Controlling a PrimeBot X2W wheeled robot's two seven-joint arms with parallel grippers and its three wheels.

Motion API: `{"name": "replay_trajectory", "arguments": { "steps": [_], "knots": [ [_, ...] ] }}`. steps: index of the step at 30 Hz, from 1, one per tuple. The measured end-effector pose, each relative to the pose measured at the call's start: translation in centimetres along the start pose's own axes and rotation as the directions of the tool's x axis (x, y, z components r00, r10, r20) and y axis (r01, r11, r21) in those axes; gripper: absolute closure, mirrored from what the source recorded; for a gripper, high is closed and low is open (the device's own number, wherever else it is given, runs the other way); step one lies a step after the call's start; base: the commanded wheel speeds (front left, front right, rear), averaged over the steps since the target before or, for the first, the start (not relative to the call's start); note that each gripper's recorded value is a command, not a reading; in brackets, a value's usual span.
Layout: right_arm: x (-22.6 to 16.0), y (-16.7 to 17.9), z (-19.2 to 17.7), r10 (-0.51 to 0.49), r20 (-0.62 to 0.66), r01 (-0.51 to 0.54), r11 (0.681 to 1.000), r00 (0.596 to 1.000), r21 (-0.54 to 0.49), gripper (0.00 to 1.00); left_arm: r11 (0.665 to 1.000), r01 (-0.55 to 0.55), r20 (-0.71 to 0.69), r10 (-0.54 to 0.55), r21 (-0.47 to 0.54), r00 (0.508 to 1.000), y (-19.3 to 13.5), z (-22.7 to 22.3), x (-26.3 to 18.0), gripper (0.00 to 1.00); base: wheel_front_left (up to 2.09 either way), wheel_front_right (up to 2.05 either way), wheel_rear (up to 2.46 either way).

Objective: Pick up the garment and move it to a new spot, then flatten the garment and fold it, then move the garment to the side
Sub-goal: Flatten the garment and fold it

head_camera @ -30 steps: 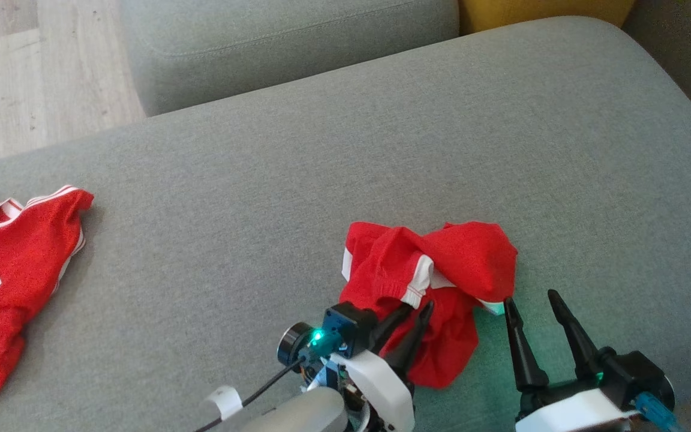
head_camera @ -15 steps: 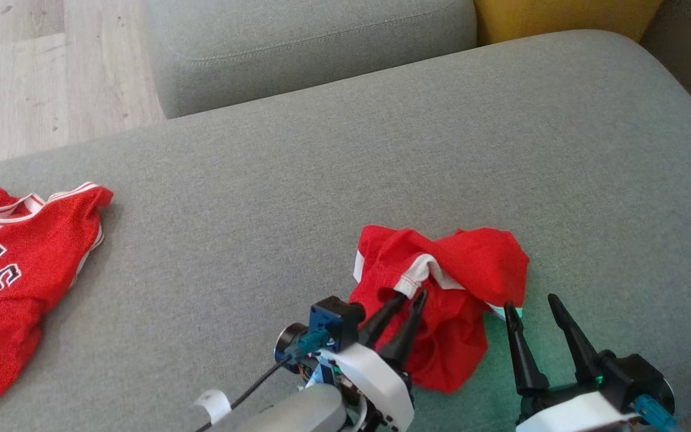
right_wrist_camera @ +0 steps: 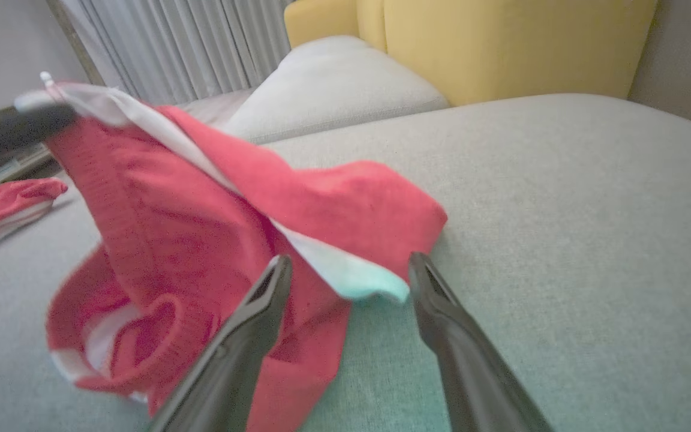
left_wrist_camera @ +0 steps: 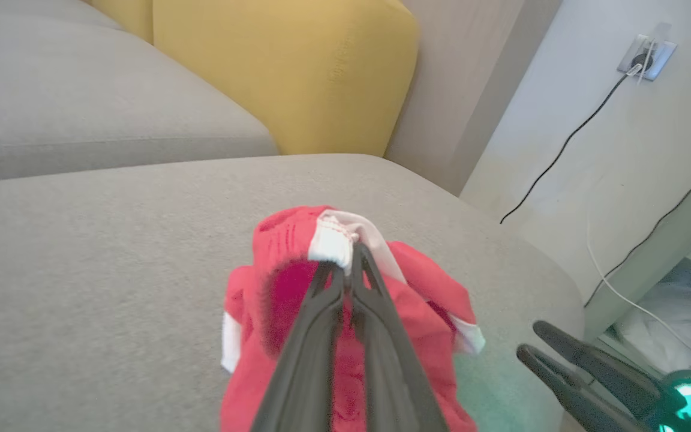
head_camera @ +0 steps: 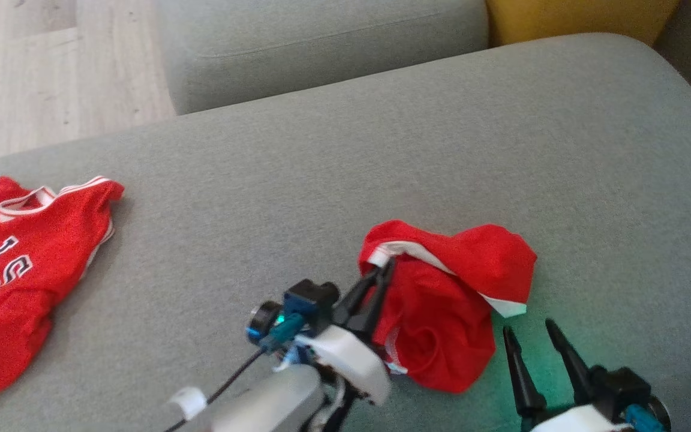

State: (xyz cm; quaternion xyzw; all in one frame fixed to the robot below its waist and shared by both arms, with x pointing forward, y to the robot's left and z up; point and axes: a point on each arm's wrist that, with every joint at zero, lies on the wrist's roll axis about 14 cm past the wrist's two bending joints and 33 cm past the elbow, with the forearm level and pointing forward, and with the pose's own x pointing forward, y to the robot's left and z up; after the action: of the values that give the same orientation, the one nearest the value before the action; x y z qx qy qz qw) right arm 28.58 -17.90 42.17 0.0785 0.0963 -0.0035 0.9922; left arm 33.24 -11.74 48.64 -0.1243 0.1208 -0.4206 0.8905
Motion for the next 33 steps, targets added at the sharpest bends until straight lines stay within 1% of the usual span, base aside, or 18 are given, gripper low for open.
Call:
{"name": "replay_trajectory", "arguments": {
  "steps": [3,5,9,13,16,18,21,23,25,33],
  "knots": [
    [-0.3,-0.3,-2.0,-0.004,-0.066,0.004,1.000,0.998,-0.011,0.00,0.994,-0.063,0.018,0.062,0.086,0.998,2.7,0.6,-1.3,1.00,0.00,0.00,0.00],
    [-0.2,-0.3,-2.5,0.000,-0.083,-0.001,1.000,0.997,-0.011,0.00,0.985,-0.105,0.033,0.102,0.137,0.994,4.2,1.1,-2.3,1.00,0.00,0.00,0.00],
    [0.0,0.1,-2.7,0.014,-0.092,-0.015,1.000,0.996,-0.014,0.00,0.975,-0.142,0.049,0.135,0.174,0.990,5.5,1.7,-3.6,1.00,0.00,0.00,0.00],
    [0.5,0.4,-3.1,0.034,-0.112,-0.040,0.998,0.993,-0.052,0.00,0.960,-0.172,0.046,0.166,0.219,0.985,6.6,2.3,-4.9,1.00,0.00,0.00,0.00],
    [1.9,0.2,-2.4,0.039,-0.100,-0.048,0.995,0.994,-0.082,0.00,0.948,-0.215,0.037,0.212,0.235,0.977,8.1,2.4,-6.2,1.00,0.00,0.00,0.00],
    [3.0,0.5,-1.8,0.054,-0.090,-0.064,0.993,0.994,-0.104,0.00,0.936,-0.249,0.029,0.250,0.249,0.968,9.4,2.3,-7.2,1.00,0.00,0.00,0.00],
    [4.4,1.1,-1.4,0.077,-0.089,-0.087,0.989,0.993,-0.122,0.00,0.903,-0.307,0.033,0.312,0.302,0.949,11.5,2.5,-8.8,1.00,0.00,0.00,0.00],
    [4.9,1.5,-1.4,0.092,-0.094,-0.104,0.986,0.991,-0.130,0.00,0.892,-0.331,0.031,0.338,0.309,0.941,12.5,2.7,-9.5,1.00,0.00,0.00,0.00],
    [5.3,2.1,-1.6,0.113,-0.104,-0.127,0.982,0.988,-0.142,0.00,0.888,-0.343,0.031,0.351,0.304,0.936,12.8,2.7,-9.9,1.00,0.00,0.00,0.00],
    [7.1,4.2,-1.8,0.179,-0.123,-0.197,0.968,0.976,-0.153,0.00,0.894,-0.354,0.007,0.367,0.276,0.930,13.4,2.1,-10.1,1.00,0.00,0.00,0.00]
  ]
}}
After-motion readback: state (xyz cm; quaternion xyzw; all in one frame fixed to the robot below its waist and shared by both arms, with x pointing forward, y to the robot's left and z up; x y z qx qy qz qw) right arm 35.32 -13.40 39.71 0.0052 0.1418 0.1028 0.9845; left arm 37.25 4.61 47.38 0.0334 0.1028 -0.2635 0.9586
